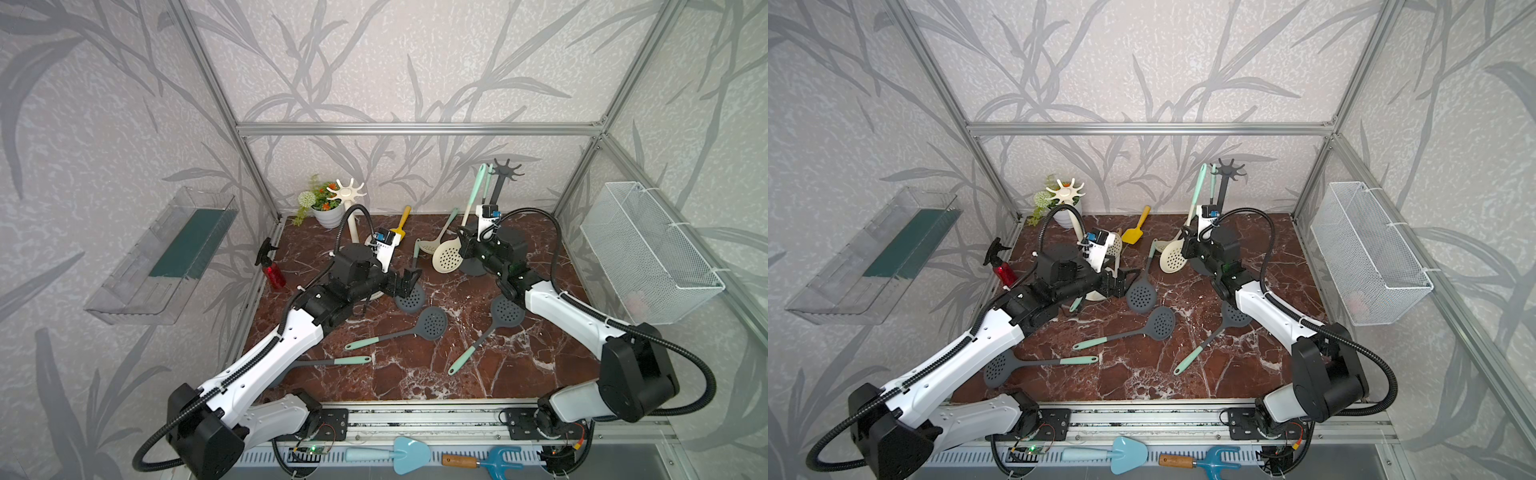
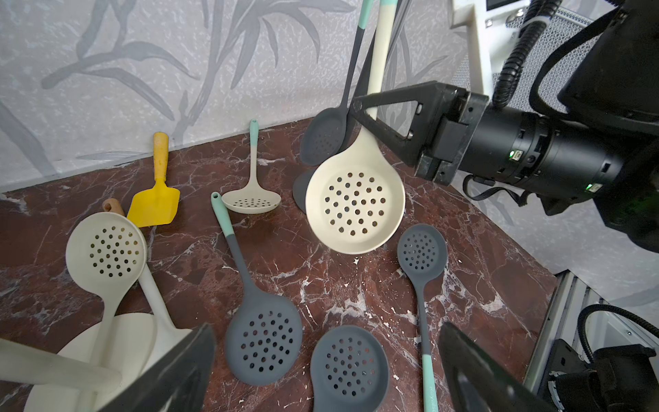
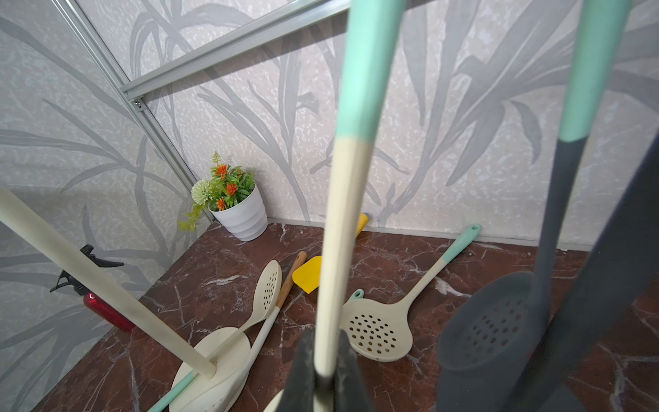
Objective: Hang the skimmer on the kitchen utensil rack
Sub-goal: Hang the skimmer on the rack.
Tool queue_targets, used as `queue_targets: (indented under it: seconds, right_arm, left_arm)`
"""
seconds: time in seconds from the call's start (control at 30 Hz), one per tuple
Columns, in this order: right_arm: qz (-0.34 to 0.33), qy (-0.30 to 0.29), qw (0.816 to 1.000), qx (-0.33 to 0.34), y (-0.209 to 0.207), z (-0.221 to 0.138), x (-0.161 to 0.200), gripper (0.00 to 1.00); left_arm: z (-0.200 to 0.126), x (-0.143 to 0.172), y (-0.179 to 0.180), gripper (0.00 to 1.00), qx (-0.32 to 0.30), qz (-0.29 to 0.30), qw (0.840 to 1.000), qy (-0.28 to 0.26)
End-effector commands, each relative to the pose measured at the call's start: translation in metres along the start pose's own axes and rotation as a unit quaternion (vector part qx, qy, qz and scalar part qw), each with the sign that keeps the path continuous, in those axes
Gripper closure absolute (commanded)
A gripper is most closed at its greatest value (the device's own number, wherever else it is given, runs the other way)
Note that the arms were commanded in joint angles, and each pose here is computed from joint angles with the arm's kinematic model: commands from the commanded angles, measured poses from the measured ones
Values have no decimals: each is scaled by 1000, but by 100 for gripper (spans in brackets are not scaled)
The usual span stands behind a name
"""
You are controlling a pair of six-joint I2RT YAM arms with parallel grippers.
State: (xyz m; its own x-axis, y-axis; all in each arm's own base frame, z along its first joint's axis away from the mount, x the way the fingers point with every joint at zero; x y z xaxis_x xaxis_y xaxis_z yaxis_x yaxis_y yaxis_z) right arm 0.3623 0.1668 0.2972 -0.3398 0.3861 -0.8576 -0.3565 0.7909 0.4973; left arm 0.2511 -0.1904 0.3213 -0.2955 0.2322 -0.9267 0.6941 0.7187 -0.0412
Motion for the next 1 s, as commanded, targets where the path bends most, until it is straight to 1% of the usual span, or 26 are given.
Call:
queue_targets:
  seconds: [0.0, 0.97]
  right_arm:
    - [-9, -33, 999, -8, 9, -11, -16, 100]
    - [25, -24, 999, 15, -17, -20, -4, 100]
  left_arm:
    - [2, 2, 1, 4, 5, 2, 1000, -2]
    - [3, 1, 1, 5, 10, -2, 1000, -4]
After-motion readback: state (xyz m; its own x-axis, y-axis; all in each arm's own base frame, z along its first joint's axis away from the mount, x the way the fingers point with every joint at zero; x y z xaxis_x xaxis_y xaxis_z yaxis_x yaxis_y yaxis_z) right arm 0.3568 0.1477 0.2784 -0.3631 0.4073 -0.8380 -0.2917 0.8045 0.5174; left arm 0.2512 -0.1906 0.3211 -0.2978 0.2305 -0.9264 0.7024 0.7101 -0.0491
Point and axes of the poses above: each gripper's point midway between its finger pads, its own z axis out along the fingers, its own y axis along the line the jaws close on, x = y × z, the point moved 8 cm from there along -z, back along the fingers, and after that the axes turned 13 degrees about z, right-handed, at the moved point
